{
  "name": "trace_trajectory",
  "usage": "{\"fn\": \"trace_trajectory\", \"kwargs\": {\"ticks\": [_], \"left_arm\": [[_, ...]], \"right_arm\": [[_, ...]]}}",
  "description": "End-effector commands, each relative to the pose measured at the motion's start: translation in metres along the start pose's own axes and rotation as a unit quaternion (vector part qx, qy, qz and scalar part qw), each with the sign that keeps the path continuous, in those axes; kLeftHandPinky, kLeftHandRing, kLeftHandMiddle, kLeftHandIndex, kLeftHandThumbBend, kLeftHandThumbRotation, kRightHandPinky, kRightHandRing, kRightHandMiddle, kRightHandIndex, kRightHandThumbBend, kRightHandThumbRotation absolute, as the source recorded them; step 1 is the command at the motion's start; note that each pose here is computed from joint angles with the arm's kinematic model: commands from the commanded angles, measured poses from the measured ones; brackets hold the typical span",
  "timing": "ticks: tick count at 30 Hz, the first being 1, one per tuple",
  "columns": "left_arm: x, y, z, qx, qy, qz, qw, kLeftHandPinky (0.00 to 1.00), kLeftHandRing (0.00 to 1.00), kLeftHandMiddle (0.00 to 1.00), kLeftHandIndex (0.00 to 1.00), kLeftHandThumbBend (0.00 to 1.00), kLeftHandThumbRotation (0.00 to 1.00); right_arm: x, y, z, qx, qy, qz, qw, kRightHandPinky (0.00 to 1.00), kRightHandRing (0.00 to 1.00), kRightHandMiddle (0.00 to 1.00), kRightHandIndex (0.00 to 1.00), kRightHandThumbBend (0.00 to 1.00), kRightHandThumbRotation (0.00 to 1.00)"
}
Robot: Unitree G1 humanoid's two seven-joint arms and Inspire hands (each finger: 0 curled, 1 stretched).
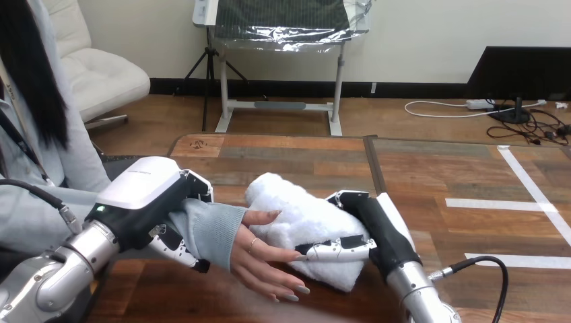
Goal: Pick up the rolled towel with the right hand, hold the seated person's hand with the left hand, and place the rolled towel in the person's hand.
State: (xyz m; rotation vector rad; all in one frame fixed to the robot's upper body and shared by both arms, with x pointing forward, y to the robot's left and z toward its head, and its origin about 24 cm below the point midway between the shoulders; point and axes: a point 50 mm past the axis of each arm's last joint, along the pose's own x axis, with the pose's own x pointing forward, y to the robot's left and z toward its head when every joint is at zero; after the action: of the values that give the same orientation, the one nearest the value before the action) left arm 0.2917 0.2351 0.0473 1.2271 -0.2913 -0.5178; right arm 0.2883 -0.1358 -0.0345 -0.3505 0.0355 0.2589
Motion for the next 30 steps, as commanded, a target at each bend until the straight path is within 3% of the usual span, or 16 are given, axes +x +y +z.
{"fn": "trace_trajectory", "kwargs": {"ticks": [1, 30], "left_arm": [[0.030, 0.042, 0.025, 0.006, -0.070, 0.090, 0.9934, 0.22, 0.27, 0.33, 0.37, 1.00, 0.14], [0.034, 0.035, 0.025, -0.001, -0.072, 0.083, 0.9940, 0.24, 0.28, 0.34, 0.38, 1.00, 0.15]], "right_arm": [[0.003, 0.010, 0.012, 0.004, -0.040, 0.015, 0.9991, 0.23, 0.28, 0.38, 0.44, 0.88, 0.03], [-0.015, 0.017, 0.029, 0.033, -0.142, 0.054, 0.9879, 0.23, 0.27, 0.37, 0.45, 0.87, 0.05]]}}
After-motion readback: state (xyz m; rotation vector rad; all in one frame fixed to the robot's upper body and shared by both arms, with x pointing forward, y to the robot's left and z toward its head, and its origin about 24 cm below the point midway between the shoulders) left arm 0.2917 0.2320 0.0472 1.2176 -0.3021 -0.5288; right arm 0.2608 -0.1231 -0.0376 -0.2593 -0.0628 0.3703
